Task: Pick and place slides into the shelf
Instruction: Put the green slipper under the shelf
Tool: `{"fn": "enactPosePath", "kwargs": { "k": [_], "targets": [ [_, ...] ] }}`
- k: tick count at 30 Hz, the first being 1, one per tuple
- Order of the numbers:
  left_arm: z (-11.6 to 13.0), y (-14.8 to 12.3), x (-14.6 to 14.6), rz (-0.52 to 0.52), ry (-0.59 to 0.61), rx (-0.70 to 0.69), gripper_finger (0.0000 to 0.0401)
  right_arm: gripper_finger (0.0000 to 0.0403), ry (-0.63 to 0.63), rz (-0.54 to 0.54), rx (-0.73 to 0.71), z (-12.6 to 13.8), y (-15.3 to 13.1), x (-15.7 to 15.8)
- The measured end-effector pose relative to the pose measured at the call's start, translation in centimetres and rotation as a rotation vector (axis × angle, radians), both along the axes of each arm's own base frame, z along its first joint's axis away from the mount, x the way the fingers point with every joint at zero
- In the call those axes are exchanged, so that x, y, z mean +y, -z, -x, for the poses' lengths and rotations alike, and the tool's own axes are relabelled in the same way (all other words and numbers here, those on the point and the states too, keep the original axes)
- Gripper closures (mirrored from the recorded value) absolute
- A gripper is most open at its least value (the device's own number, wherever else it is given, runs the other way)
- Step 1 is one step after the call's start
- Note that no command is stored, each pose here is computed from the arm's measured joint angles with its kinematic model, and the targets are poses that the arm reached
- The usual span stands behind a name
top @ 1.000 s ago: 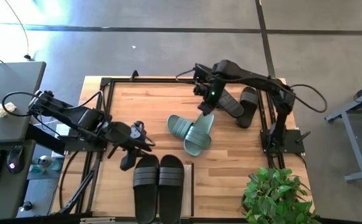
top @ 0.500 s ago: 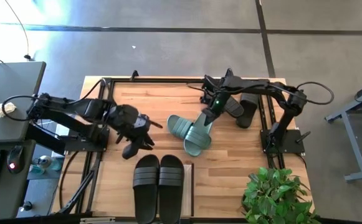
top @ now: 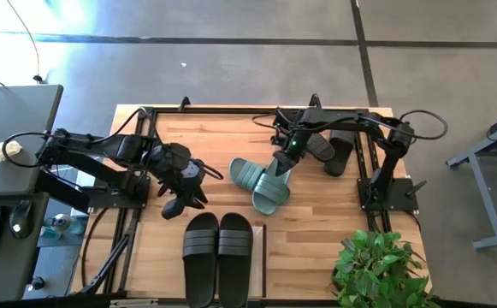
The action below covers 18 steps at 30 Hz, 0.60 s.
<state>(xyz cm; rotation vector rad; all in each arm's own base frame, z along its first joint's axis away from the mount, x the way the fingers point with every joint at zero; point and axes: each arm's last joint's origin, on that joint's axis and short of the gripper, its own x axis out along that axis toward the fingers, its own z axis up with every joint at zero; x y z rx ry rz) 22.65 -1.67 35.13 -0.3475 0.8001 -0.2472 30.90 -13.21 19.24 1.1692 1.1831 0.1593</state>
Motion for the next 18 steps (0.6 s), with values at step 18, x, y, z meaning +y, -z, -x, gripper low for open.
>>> {"fn": "enactPosePath", "kwargs": {
  "k": [18],
  "targets": [
    [-0.2,0.1,0.3,-0.076,-0.07,-0.004,0.0306,0.027,-0.075,0.033,-0.055,-2.5,1.6,2.1]
  ]
}}
